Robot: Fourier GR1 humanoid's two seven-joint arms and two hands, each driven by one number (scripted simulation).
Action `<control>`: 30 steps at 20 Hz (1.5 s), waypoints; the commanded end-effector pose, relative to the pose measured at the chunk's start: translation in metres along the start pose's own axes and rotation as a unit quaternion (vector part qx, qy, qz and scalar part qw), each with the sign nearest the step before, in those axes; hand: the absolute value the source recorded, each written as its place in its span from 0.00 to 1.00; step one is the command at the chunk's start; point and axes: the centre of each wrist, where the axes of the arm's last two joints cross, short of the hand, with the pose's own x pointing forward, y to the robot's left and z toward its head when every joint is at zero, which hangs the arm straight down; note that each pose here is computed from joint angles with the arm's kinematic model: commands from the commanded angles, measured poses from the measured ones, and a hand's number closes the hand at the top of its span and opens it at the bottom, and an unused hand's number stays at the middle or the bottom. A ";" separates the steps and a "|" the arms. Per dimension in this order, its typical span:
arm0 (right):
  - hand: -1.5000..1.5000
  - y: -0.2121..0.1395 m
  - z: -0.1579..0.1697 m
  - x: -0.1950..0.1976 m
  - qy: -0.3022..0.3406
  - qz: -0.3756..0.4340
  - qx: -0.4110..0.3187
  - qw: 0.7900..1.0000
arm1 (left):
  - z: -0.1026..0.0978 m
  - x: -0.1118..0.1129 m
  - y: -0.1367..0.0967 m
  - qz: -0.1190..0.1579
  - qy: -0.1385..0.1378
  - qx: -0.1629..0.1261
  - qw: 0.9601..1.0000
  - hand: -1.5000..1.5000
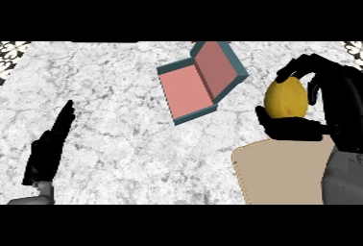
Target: Pick the lemon from the tray and place it in the cardboard box
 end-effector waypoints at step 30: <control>0.00 0.161 -0.155 0.046 0.116 -0.015 0.099 0.988 | 0.000 0.010 -0.014 0.001 -0.012 -0.015 1.000 0.50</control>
